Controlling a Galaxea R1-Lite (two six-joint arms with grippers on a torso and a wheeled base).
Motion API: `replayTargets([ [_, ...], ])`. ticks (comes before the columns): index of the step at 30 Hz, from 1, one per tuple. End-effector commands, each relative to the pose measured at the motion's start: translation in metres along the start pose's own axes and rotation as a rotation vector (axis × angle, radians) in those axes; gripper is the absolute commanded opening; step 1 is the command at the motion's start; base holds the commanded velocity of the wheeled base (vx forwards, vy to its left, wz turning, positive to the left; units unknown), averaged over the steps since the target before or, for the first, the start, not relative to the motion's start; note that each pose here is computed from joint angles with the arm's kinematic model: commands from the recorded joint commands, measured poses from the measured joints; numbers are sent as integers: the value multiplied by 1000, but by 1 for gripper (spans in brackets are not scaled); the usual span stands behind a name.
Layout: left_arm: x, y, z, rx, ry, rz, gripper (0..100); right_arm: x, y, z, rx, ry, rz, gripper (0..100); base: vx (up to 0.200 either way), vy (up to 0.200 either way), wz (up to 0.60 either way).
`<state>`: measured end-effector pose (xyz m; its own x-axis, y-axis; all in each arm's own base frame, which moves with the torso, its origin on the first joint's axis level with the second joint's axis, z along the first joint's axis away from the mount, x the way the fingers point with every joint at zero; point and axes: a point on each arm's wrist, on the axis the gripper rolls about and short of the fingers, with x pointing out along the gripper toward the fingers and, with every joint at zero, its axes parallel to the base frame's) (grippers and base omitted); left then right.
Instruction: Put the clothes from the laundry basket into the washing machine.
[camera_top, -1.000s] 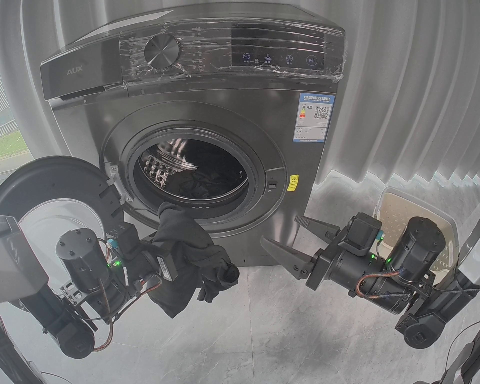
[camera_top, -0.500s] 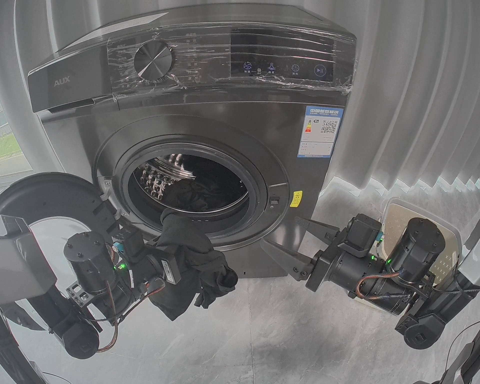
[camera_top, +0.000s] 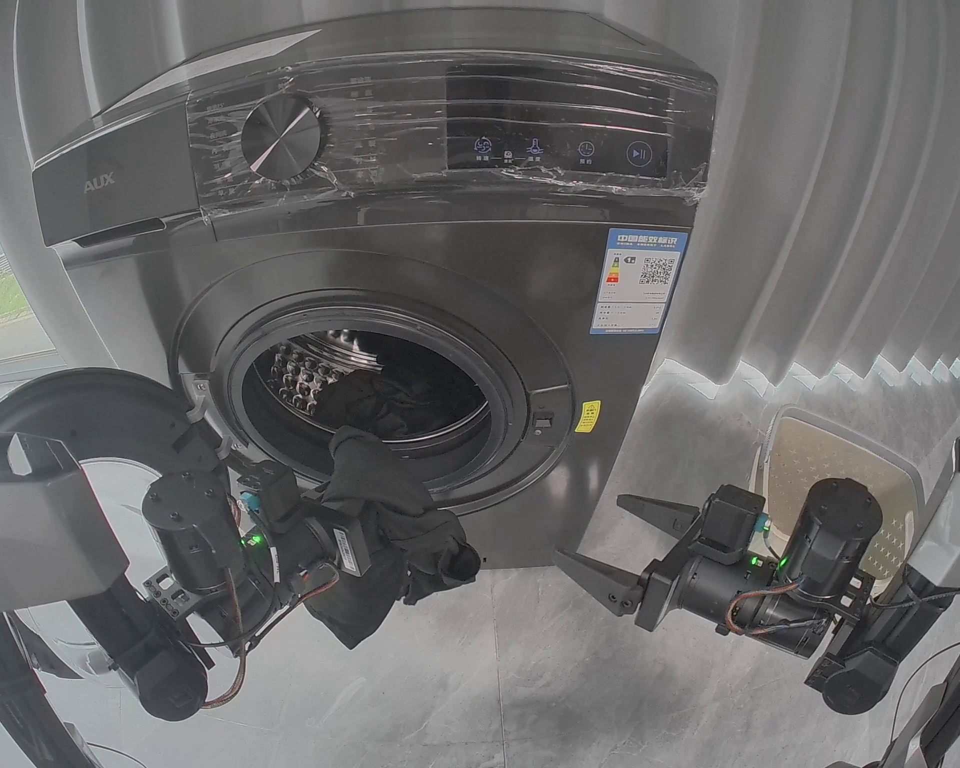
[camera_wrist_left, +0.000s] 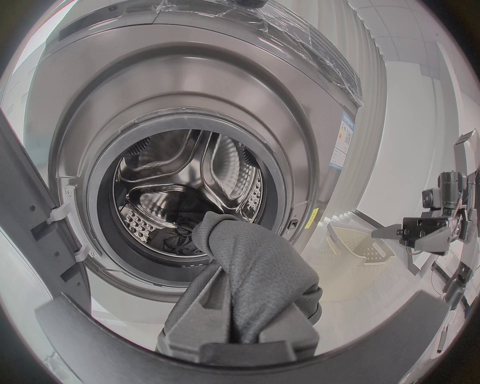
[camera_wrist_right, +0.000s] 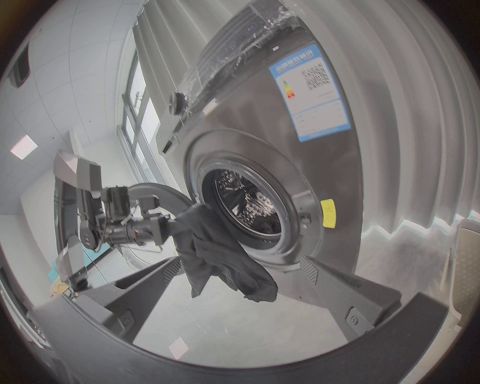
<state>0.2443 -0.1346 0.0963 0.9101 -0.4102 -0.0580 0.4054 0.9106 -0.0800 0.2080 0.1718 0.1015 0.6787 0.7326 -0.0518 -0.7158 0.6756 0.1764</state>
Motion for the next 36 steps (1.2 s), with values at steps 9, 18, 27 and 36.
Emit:
replayTargets([
  [9,0,1,-3,0,12,4,0,-2,-9,-9,3,41,-38,100,0,0,0],
  [18,0,1,-3,0,12,4,0,-2,-9,-10,3,43,-36,100,67,0,0],
  [27,0,0,-5,1,20,3,0,-2,-8,-10,5,43,-33,100,133,0,0],
  [36,0,1,-6,0,24,8,0,-2,-8,-10,5,45,-32,100,0,67,0],
])
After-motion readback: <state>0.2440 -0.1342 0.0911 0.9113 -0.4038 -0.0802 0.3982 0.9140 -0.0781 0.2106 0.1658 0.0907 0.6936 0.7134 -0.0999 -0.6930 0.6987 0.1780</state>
